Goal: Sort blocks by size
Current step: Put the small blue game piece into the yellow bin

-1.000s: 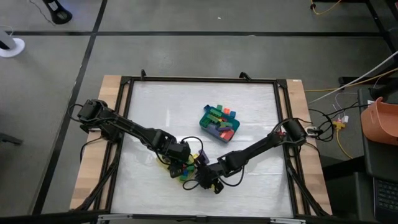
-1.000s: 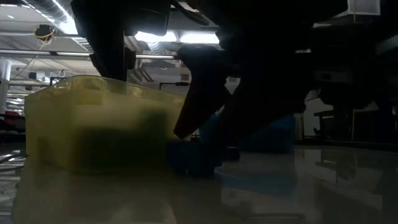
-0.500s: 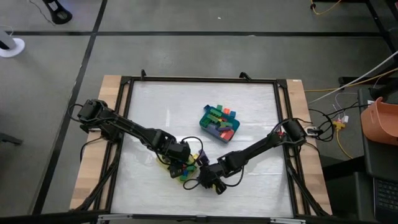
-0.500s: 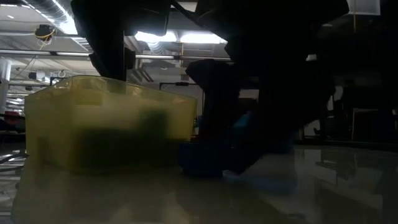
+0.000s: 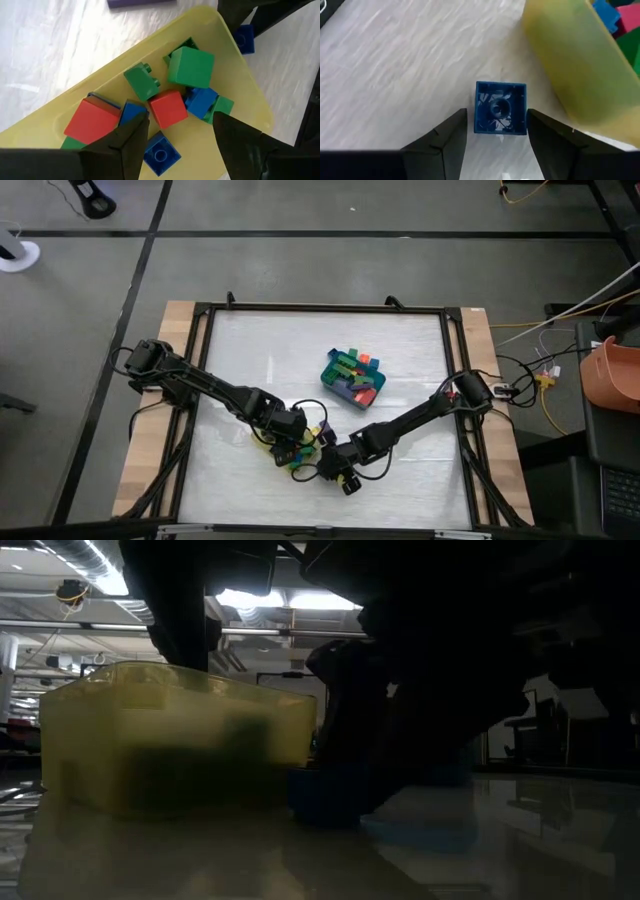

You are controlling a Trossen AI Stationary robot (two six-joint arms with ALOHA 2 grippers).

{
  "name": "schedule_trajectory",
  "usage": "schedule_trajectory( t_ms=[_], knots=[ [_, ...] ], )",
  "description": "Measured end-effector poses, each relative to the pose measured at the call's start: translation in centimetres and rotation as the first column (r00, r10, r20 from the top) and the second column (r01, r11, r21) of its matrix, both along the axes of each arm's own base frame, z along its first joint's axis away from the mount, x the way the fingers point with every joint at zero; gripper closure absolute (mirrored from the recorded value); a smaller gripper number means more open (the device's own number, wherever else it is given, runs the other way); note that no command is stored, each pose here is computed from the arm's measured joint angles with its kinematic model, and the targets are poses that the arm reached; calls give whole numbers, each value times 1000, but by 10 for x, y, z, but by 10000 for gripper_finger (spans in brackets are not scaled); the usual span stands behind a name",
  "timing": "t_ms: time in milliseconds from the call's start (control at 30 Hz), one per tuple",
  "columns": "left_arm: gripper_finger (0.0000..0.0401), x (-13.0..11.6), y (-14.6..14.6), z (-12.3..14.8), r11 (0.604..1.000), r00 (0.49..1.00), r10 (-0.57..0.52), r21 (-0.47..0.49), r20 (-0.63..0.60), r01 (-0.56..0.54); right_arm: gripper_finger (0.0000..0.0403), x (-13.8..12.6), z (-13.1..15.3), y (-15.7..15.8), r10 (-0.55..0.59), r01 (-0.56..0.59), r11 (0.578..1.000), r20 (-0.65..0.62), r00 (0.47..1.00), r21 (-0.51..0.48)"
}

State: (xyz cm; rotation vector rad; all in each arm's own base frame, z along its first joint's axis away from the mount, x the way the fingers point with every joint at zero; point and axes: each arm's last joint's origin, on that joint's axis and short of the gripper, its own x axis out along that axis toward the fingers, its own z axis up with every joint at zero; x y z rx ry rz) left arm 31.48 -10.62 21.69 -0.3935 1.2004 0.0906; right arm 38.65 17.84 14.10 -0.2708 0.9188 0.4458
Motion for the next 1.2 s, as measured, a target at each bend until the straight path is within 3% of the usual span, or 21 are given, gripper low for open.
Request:
schedule_trajectory(
  t_ms=[367, 667, 933, 1067, 1200],
  knots=[
    [191, 0, 0, 0, 1000, 1000, 0, -2, 4, 0, 202, 6, -16, 3, -2, 2, 1000, 9, 1000, 17],
    [195, 2, -2, 2, 1000, 999, -7, -11, 37, 7, 265, 6, -15, 3, -22, 22, 999, -8, 1000, 26],
    [235, 2, -2, 18, 1000, 996, -9, -28, 92, 11, 251, 10, 17, 5, -31, 30, 999, -86, 996, -13],
    [252, -3, 0, 28, 999, 993, -8, -36, 118, 12, 240, 16, 38, 8, 4, -6, 999, -63, 998, -43],
    [265, -8, 2, 39, 999, 990, -5, -40, 143, 11, 259, 24, 55, 10, 54, -54, 996, 6, 998, -74]
  ],
)
